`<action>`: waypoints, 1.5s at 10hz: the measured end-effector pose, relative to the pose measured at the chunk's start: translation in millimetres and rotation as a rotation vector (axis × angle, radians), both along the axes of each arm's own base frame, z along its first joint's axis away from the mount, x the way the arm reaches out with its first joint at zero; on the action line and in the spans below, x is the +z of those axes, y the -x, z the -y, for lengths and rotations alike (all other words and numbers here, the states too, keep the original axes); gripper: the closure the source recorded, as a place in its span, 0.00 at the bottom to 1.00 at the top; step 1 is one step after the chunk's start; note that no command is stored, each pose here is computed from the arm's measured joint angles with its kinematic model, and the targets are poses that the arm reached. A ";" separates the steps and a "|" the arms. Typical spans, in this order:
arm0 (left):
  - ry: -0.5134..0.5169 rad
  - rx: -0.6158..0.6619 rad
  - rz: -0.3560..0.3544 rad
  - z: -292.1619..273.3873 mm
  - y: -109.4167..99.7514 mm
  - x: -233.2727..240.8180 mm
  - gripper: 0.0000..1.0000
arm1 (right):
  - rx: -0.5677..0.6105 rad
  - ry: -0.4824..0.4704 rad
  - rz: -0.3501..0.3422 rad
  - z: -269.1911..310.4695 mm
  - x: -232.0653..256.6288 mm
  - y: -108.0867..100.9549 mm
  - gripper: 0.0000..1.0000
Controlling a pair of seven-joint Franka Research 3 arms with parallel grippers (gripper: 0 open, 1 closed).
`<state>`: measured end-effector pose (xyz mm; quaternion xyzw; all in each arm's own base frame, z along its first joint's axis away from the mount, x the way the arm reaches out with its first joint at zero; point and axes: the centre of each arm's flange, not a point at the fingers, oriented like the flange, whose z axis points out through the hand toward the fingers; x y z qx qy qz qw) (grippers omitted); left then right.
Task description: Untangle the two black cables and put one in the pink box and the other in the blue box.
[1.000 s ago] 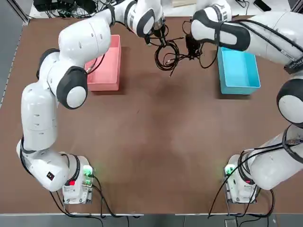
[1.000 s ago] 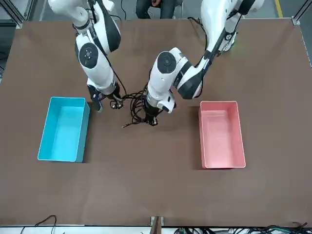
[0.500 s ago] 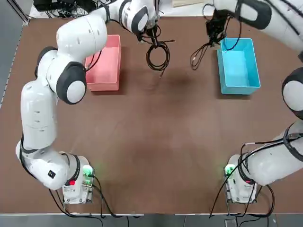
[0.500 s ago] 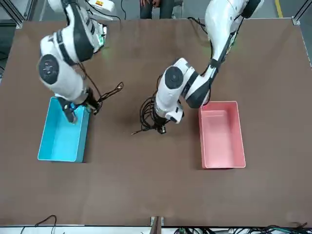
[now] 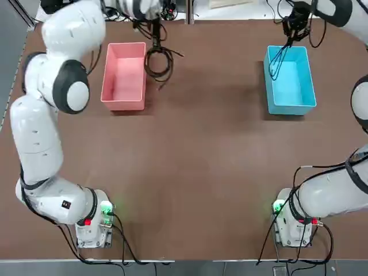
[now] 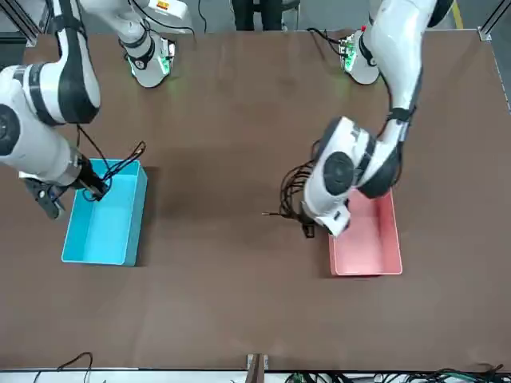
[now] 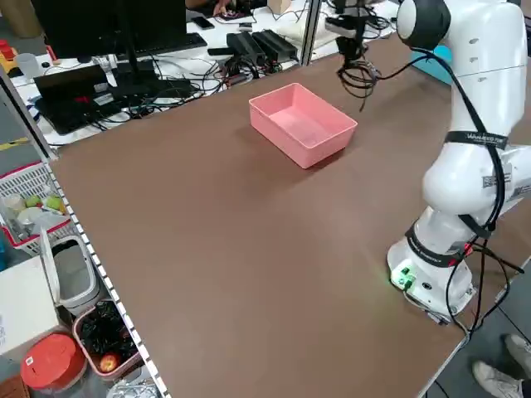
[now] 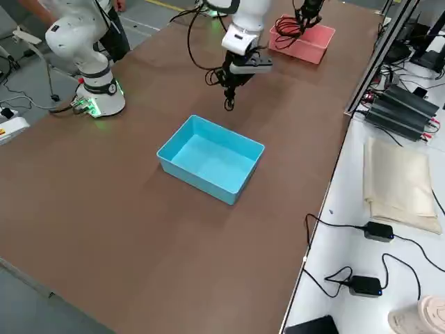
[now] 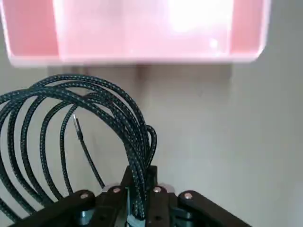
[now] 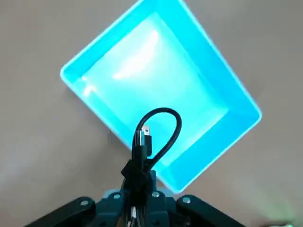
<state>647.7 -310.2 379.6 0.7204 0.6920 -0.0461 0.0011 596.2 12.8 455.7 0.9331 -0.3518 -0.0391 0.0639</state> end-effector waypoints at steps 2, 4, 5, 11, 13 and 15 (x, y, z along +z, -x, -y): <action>0.001 -0.039 0.009 -86.8 -22.1 20.3 0.86 | 0.051 -0.011 0.028 51.2 -16.2 -8.9 0.87; -0.003 -0.077 -0.009 -140.7 -27.8 25.4 0.86 | 0.081 -0.014 0.036 75.4 -49.5 -18.9 0.87; -0.004 -0.096 -0.018 -152.8 -27.6 21.8 0.86 | 0.095 -0.014 0.038 82.2 -68.9 -23.6 0.87; 0.061 -0.135 -0.005 -215.8 -30.2 42.3 0.86 | 0.136 -0.018 0.050 88.5 -157.1 -28.7 0.87; 0.055 -0.155 0.001 -204.9 -20.8 66.2 0.86 | 0.140 -0.019 0.057 87.5 -162.9 -26.9 0.85; 0.054 -0.158 0.008 -201.9 -18.2 73.6 0.86 | 0.143 -0.019 0.061 86.1 -162.4 -27.6 0.58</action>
